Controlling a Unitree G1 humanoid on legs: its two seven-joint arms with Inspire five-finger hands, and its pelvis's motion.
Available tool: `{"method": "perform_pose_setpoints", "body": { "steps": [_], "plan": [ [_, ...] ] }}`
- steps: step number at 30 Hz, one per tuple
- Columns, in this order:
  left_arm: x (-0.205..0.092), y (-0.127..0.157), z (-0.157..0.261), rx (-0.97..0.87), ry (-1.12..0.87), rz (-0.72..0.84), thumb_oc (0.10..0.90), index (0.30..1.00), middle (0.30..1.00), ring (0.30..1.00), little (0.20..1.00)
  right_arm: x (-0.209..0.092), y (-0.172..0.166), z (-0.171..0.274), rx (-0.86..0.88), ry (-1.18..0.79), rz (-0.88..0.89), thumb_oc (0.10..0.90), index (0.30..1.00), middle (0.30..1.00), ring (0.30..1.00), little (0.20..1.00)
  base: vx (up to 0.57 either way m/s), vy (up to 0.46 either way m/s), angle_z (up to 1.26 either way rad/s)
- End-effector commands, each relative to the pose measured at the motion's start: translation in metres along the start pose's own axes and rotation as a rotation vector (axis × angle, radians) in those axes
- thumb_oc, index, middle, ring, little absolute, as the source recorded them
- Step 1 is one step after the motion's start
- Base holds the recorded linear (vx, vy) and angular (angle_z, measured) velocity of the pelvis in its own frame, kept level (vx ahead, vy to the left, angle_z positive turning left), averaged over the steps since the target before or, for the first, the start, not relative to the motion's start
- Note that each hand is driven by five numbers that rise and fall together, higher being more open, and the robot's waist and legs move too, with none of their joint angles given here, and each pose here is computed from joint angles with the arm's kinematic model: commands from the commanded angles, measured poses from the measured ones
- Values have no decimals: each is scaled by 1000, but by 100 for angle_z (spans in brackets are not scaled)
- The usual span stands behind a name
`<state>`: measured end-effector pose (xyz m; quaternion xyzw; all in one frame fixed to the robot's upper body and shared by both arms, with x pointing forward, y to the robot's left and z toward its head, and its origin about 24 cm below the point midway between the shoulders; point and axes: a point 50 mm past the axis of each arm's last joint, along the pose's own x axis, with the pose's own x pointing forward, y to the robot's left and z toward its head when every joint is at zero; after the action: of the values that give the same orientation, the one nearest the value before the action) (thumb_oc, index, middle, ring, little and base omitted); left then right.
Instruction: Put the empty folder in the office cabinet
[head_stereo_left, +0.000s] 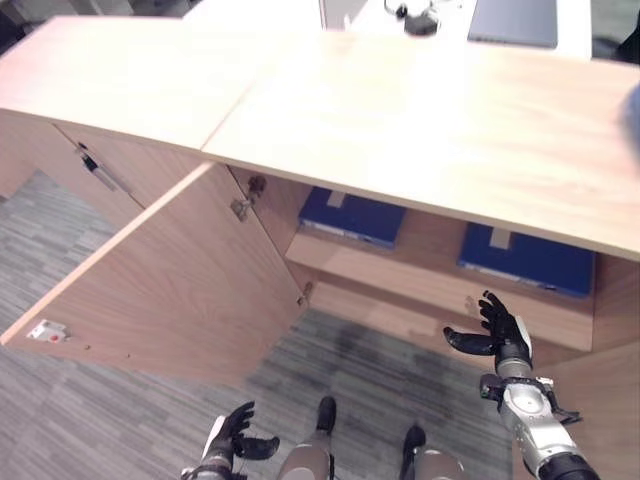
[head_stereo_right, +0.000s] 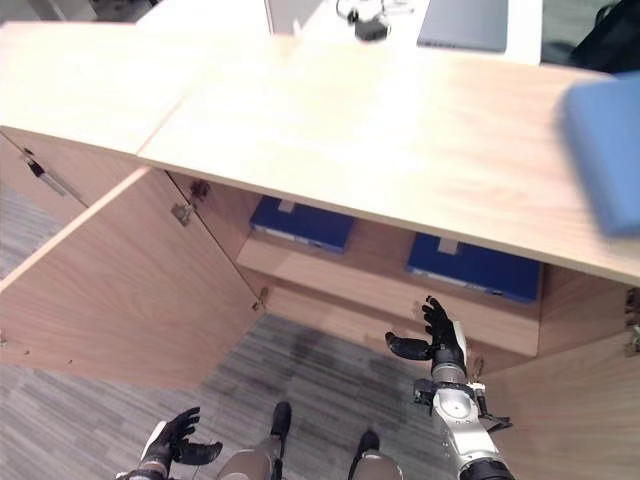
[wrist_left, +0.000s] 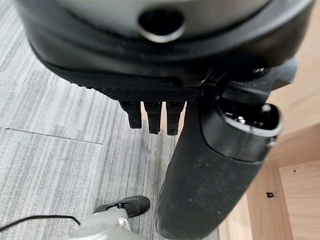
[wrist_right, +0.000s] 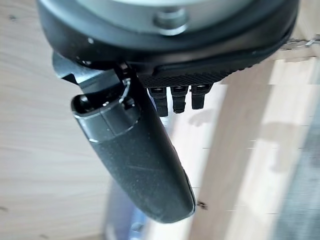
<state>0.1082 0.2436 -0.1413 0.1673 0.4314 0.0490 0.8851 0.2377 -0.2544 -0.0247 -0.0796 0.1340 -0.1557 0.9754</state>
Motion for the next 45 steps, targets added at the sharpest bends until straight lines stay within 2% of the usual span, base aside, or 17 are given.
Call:
{"method": "perform_pose_setpoints", "body": {
  "steps": [1, 6, 12, 14, 20, 27, 35, 45],
  "plan": [
    [5, 11, 8, 56, -23, 33, 800, 900, 900, 900, 900, 10, 6, 43, 93, -215, 40, 800, 900, 900, 900, 900, -102, -59, 46],
    [6, 9, 9, 30, -13, 45, 800, 900, 900, 900, 900, 5, 22, 30, 41, -162, 121, 800, 900, 900, 900, 900, -191, -3, 62],
    [-2, -3, -10, 18, 52, 22, 800, 900, 900, 900, 900, -4, 42, 4, -7, -48, 211, 800, 900, 900, 900, 900, -105, 55, 35],
    [-5, -12, -18, 50, 85, -14, 800, 900, 900, 900, 900, -12, 47, -17, -16, 34, 224, 800, 900, 900, 900, 900, 36, 64, 17],
    [-2, -10, -12, 143, 63, -43, 800, 900, 900, 900, 900, -27, 50, -43, -34, 138, 233, 800, 900, 900, 900, 900, 18, 57, 6],
    [6, -2, 5, 187, 15, -32, 800, 900, 900, 900, 900, -37, 44, -63, -66, 223, 205, 800, 900, 900, 900, 900, 6, 11, -24],
    [8, -13, 11, 240, -6, -93, 800, 900, 900, 900, 900, -40, 19, -74, -52, 273, 108, 800, 900, 900, 900, 900, -12, -51, -31],
    [13, -19, 29, 247, -66, -115, 800, 900, 900, 900, 900, -42, 5, -79, -58, 293, 83, 800, 900, 900, 900, 900, -4, -102, -38]
  ]
}}
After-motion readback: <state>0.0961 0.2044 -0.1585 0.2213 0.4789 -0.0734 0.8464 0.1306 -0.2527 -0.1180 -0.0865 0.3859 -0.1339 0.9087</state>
